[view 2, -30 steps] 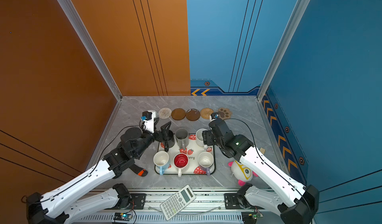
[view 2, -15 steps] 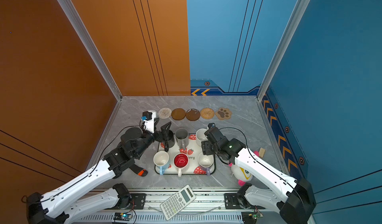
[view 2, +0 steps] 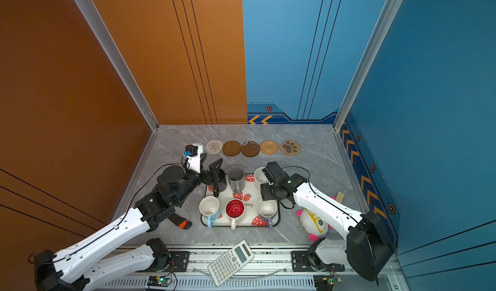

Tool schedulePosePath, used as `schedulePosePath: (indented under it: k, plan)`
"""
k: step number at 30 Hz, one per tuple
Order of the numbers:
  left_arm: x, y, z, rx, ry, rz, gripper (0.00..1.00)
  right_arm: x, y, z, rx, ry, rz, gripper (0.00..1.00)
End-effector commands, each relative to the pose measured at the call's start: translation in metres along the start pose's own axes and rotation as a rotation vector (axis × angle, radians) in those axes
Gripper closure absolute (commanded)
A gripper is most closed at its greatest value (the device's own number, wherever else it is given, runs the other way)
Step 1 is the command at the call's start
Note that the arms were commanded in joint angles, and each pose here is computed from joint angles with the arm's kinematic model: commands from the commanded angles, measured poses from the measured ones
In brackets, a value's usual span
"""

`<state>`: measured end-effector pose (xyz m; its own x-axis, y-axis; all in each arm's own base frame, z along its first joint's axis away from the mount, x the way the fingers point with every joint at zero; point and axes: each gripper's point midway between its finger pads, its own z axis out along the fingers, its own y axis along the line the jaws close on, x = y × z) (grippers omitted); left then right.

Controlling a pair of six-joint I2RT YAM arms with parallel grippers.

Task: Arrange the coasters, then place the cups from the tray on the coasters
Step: 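Lower the right gripper into the white speckled mug's opening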

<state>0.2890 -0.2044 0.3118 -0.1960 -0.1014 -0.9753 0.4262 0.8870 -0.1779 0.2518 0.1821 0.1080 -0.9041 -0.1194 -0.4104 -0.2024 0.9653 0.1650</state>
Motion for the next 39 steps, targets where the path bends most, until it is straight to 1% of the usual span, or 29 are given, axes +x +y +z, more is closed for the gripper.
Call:
schedulePosePath:
  k: [1, 17, 28, 34, 39]
  plan:
    - [0.002, 0.002, -0.001, 0.006, -0.005, -0.002, 0.25, -0.018, 0.003, -0.002, 0.002, -0.037, 0.012, 0.36]
    - [0.003, 0.004, -0.001, 0.005, -0.003, 0.000, 0.24, -0.036, 0.005, 0.020, 0.006, -0.022, 0.027, 0.38]
    - [0.003, 0.006, 0.000, -0.001, -0.004, 0.004, 0.24, -0.039, 0.002, 0.032, 0.033, -0.009, 0.028, 0.48]
    - [0.003, 0.006, 0.001, -0.002, -0.002, 0.004, 0.24, -0.035, -0.001, 0.037, 0.045, -0.006, 0.034, 0.49]
    - [0.005, 0.006, 0.003, 0.001, 0.003, 0.002, 0.24, -0.033, -0.005, 0.040, 0.068, -0.006, 0.039, 0.52]
